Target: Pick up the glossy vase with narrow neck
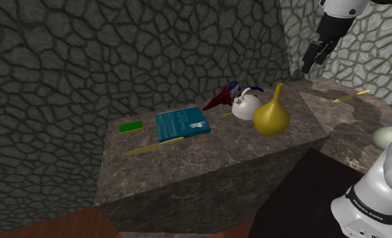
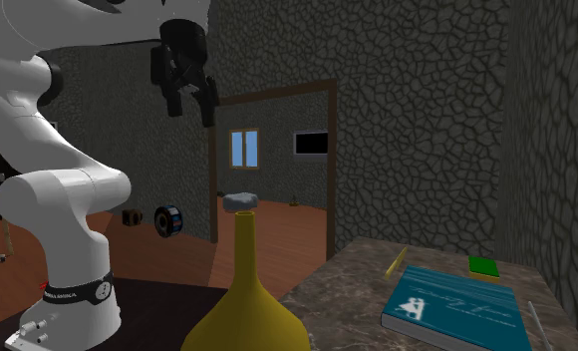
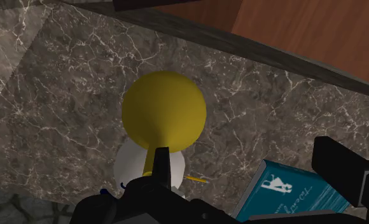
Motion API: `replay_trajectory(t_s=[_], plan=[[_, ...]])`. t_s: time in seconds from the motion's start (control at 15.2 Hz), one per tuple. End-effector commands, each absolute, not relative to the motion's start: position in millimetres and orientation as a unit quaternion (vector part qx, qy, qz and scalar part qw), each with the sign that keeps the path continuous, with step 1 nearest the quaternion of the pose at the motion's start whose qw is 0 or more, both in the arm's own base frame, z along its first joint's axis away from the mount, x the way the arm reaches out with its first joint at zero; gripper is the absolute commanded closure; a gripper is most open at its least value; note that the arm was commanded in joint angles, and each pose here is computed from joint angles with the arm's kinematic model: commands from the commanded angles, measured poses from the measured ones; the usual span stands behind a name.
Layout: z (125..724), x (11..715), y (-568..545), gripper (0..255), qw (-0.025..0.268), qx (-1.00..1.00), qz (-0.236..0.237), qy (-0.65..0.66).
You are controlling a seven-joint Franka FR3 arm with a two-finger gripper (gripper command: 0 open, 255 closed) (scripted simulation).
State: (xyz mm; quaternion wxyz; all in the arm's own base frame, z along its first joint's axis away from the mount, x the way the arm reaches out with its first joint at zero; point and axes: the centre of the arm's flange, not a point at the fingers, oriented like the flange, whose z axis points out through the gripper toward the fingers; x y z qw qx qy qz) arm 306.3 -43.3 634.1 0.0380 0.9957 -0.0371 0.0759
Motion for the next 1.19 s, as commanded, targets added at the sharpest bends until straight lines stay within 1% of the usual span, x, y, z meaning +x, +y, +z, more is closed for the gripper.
replay_trajectory(t_s=[0.0,0.99,1.12], plan=[[634,306,-43,0,0.038,0.996,0.076,-0.037],[522,443,-152,0,0.001,0.998,0.05,-0.025],[514,446,-155,0,0.0,0.998,0.05,-0.024]])
